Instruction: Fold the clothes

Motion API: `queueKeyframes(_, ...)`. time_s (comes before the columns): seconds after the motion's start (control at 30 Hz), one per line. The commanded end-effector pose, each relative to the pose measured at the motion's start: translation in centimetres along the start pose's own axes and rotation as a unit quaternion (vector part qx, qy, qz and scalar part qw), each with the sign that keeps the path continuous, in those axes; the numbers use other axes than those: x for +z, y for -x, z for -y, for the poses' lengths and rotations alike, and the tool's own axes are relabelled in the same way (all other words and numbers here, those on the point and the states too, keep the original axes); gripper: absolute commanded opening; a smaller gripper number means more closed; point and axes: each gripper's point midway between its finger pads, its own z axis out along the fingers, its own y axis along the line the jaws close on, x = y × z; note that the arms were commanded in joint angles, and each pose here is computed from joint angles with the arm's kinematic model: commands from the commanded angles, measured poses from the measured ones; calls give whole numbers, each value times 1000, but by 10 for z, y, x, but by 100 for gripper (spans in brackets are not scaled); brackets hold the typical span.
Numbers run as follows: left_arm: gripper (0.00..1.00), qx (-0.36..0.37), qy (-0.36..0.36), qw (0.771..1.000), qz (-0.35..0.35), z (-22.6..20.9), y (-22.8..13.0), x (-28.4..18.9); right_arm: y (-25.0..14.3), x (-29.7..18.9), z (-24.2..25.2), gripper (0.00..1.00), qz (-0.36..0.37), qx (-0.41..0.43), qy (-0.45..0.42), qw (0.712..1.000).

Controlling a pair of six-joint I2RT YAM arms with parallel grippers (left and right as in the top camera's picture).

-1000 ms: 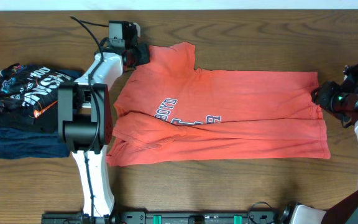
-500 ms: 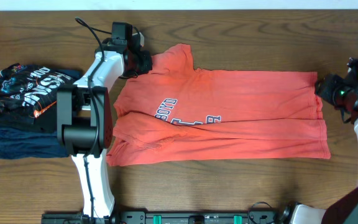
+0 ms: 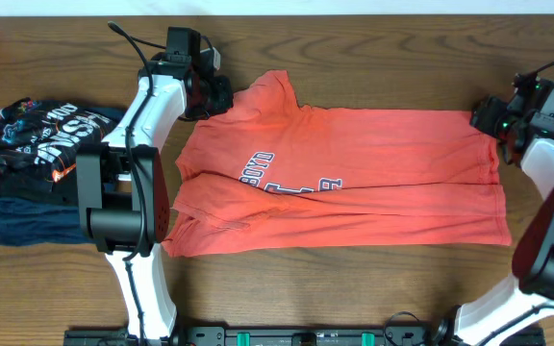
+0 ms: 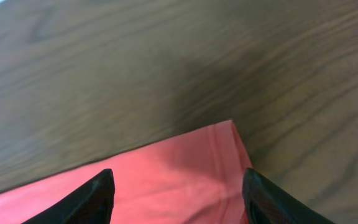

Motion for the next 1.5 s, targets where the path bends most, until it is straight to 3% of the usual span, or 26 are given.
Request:
queueKeyframes(0.0, 6, 5, -7, 1000, 15, 6, 10, -12, -4, 15, 6, 64, 4, -11, -12, 1000)
queueKeyframes(0.43, 6, 6, -7, 1000, 14, 7, 10, -12, -21, 42, 30, 58, -2, -9, -55, 998)
queueKeyframes(0.6, 6, 6, -7, 1000, 13, 7, 9, -12, -20, 42, 30, 14, -1, -9, -55, 998)
queueKeyframes(0.67, 6, 5, -6, 1000, 12, 7, 9, -12, -20, 42, 33, 1, 0, -7, -64, 998)
queueKeyframes(0.9, 6, 3, -4, 1000, 6, 6, 6, -12, -15, 37, 36, 1, 7, 3, -66, 998)
queueKeyframes(1.1, 6, 3, -5, 1000, 7, 6, 6, -12, 20, 9, 37, 1, 53, 14, -68, 996)
queueKeyframes(1.13, 6, 3, -5, 1000, 8, 6, 6, -12, 24, 5, 36, 7, 58, 13, -67, 996)
queueKeyframes(1.2, 6, 4, -6, 1000, 10, 6, 7, -12, 25, 4, 35, 31, 58, 9, -66, 996)
queueKeyframes(1.33, 6, 5, -6, 1000, 12, 7, 9, -12, 11, 12, 36, 45, 36, 11, -65, 997)
queueKeyframes(1.47, 6, 5, -6, 1000, 12, 7, 8, -12, -5, 27, 34, 52, 16, 9, -63, 998)
